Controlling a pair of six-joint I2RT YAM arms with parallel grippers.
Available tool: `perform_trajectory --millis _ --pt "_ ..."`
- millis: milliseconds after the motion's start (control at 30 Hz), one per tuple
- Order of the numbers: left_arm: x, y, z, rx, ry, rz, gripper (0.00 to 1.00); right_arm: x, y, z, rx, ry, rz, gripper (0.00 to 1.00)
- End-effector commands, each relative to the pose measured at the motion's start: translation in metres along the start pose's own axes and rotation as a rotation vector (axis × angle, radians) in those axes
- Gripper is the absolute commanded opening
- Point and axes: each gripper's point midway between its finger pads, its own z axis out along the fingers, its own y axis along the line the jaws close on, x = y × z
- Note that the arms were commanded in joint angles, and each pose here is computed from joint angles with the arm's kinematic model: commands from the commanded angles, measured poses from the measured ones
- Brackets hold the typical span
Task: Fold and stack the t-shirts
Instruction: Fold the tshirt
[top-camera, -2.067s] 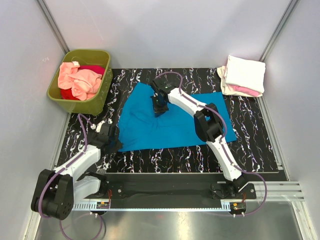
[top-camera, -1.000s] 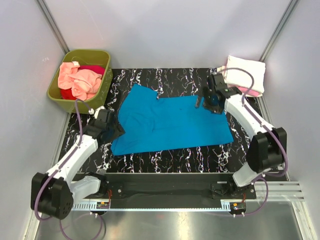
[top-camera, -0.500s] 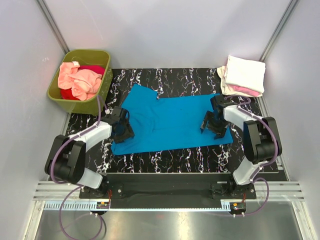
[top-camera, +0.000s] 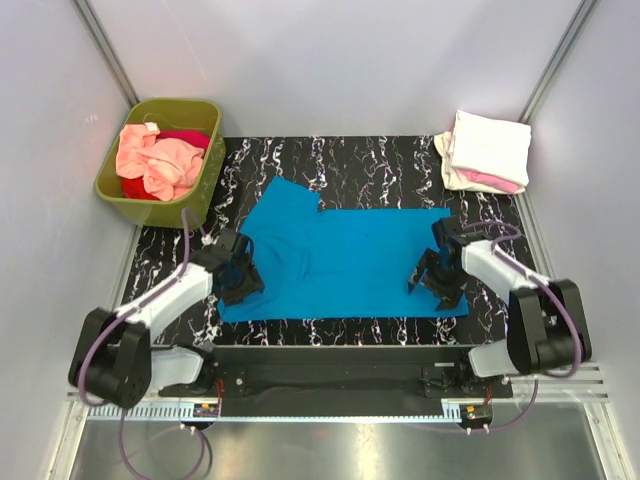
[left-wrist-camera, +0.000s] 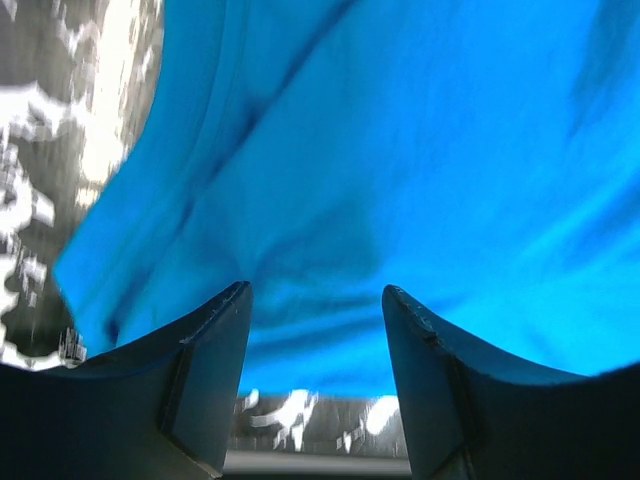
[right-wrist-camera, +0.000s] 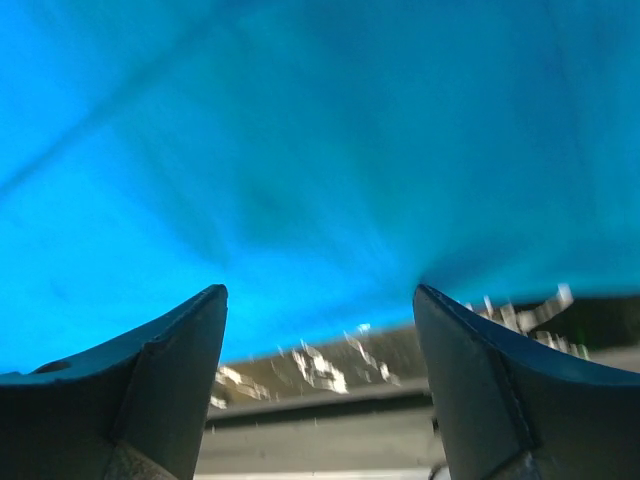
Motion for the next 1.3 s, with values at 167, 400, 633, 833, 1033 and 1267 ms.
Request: perform_trajectory --millis 167,400,633,833,1033,1267 --pt "-0.048 -0.037 -0.08 0.161 -0.201 0.082 0.63 -0.006 0.031 -0.097 -0.241 -0.151 0.011 0.86" --pt "-0.182 -0.133 -0.131 0.234 -0.494 0.294 0.72 -0.013 0.076 -0.115 -0.47 -0.241 -0.13 0.91" --pt "-0.285 -0.184 -0.077 0.31 -0.417 0.324 0.73 0.034 0.116 -0.084 -0.669 -0.193 -0.306 0.91" --pt "-0.329 -0.203 -0.005 0.324 -0.331 0.363 0.67 0.057 0.116 -0.06 -0.811 -0.217 -0.348 0.91" --pt "-0.333 -0.202 0.054 0.337 -0.282 0.332 0.68 0.057 0.122 -0.062 -0.857 -0.235 -0.36 0.93" --pt "-0.323 -0.203 0.101 0.343 -0.223 0.305 0.68 0.058 0.126 -0.047 -0.83 -0.182 -0.365 0.92"
